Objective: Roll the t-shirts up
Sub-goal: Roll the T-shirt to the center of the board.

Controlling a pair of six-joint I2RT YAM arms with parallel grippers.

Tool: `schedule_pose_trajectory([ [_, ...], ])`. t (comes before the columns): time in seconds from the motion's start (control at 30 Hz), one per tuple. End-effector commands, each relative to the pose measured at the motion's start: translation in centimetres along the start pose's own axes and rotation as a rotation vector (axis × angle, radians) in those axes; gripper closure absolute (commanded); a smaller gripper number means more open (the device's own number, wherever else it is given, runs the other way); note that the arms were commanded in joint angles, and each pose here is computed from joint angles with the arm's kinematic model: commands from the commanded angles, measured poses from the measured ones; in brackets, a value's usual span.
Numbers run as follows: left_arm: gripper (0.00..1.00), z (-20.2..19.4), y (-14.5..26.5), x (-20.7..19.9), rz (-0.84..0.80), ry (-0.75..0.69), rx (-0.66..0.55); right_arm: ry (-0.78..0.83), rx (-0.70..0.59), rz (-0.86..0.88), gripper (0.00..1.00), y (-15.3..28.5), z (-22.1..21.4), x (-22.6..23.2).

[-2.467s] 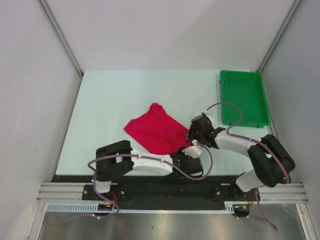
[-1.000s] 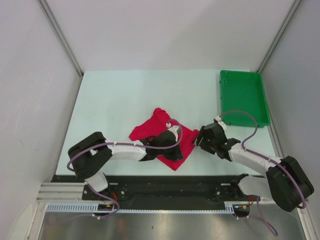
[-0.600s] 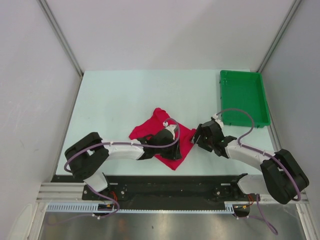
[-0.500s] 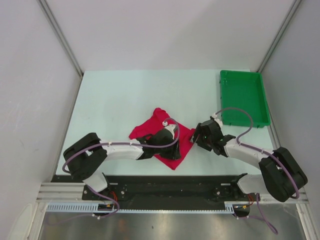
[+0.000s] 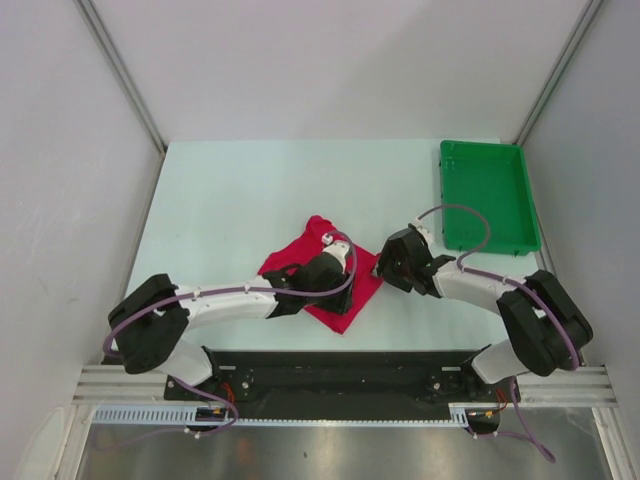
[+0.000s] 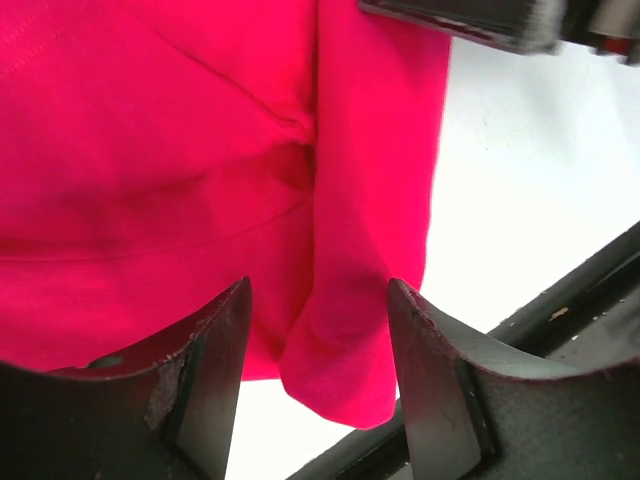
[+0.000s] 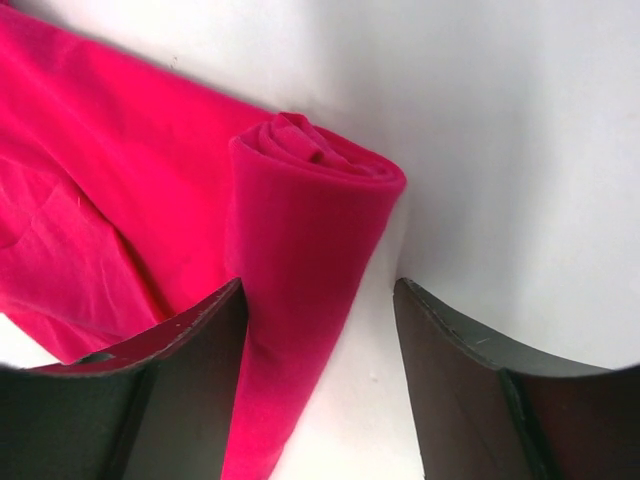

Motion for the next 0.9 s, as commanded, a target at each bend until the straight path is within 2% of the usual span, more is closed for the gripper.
schedule_pose_trajectory([
  [0.0,0.38,1.7,1.3,-2.1,-0.011,-0.125,-0.085,0.006,-0.009,-0.051,0.38,-0.8,0.8,0.6],
  [0.17,0.35,1.8,0.7,-3.6,0.033,-0.212,-0.128,0.023,0.021,-0.087,0.43,-1.6,0.6,0.8],
  [0.37,0.34,0.7,-1.0,-4.6,0.129,-0.33,-0.118,0.04,0.04,-0.106,0.45,-2.1,0.6,1.0],
  [0.6,0.35,-0.8,-2.6,-4.1,0.325,-0.441,-0.1,0.044,0.05,-0.117,0.46,-2.4,0.5,1.0],
  [0.7,0.44,-1.2,-3.3,-3.6,0.388,-0.449,-0.095,0.04,0.053,-0.119,0.46,-2.4,0.5,1.0],
  [0.8,0.74,-1.4,-3.7,-3.4,0.406,-0.441,-0.084,0.04,0.049,-0.118,0.44,-2.1,0.7,1.0],
  [0.83,0.85,-1.3,-3.6,-3.6,0.388,-0.43,-0.085,0.041,0.043,-0.116,0.36,-1.9,0.8,1.0],
  [0.87,0.89,-1.9,-3.5,-3.7,0.337,-0.417,-0.052,0.039,0.029,-0.112,0.32,-1.3,1.1,1.2],
])
Point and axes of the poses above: each gripper's point midway between its finger pads, its own y axis back along the fingers, its own x axis along the line the jaws close on, z = x × y, the point moved 7 cm from there along y, back along the fingers, and after that the axes turned 7 degrees about y, right-handed, at the moved point
